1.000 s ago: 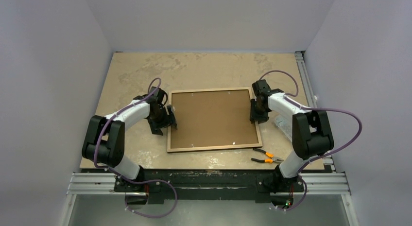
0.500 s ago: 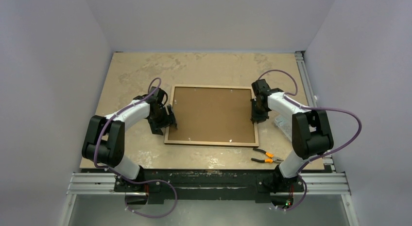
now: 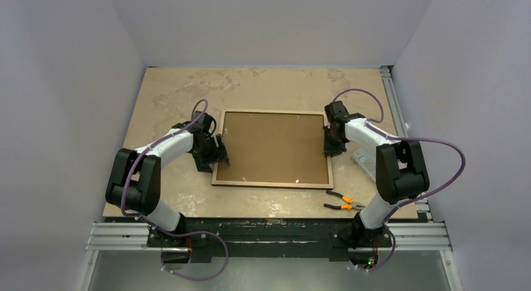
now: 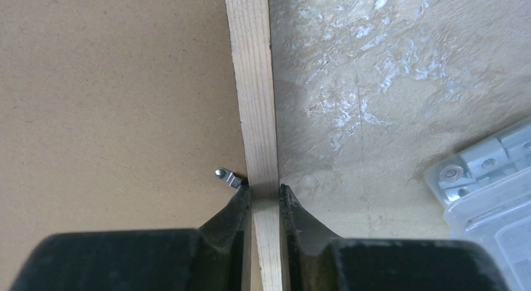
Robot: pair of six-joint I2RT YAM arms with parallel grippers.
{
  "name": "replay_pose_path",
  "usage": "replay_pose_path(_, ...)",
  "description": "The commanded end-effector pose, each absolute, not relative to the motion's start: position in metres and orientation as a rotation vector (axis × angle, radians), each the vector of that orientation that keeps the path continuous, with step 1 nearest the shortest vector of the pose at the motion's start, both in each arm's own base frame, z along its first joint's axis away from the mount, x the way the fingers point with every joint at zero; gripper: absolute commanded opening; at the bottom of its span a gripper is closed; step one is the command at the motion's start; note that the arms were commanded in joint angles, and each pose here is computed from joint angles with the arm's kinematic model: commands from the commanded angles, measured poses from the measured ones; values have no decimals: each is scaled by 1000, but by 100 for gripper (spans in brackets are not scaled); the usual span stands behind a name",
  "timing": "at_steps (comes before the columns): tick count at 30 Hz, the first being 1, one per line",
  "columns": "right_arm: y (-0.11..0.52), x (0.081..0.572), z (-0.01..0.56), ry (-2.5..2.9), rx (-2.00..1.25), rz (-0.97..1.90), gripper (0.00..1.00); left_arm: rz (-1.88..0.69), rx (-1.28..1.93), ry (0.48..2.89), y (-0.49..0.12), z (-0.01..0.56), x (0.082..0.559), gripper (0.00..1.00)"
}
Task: Put the photo into the frame
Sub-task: Install the photo frame at the center of the board.
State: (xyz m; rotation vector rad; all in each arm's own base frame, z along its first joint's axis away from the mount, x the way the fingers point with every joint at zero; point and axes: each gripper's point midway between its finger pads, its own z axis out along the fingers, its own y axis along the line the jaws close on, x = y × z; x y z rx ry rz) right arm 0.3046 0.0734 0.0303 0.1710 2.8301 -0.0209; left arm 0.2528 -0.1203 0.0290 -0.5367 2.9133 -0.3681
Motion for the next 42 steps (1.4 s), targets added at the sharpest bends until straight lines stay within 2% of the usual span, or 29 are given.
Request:
replay_pose_path(1,69,319,27,2792,208,-66,5,-412,-503,2893,-125,31,259,70)
replay_pose_path(3,67,320,26,2790,213,-80,0,-416,-501,2894,-126,31,259,70)
replay_pose_path(9,72,322,36,2765,210,-31,0,-419,-493,2888,-125,33,258,70)
replay_pose_path(10,79,323,40,2759,201,27,4,-422,-492,2886,-126,34,257,70)
replay_pose_path(12,87,323,48,2741,195,96,24,-441,-495,2885,-128,33,256,69)
replay_pose_path(15,97,328,58,2715,184,181,46,-531,-497,2879,-138,34,253,66)
replay_pose_path(17,104,330,60,2716,185,243,58,-582,-498,2874,-144,34,250,63)
replay_pose_path(18,107,330,60,2720,187,273,61,-600,-494,2875,-148,34,247,62)
replay_pose_path(26,112,339,61,2728,217,377,66,-692,-367,2901,-189,37,225,62)
replay_pose_path(29,107,339,62,2724,230,352,69,-647,-341,2896,-187,37,230,68)
replay_pose_path(34,96,332,62,2725,259,314,76,-518,-330,2847,-173,56,262,75)
replay_pose_path(42,91,331,59,2733,274,304,78,-351,-362,2814,-151,71,329,76)
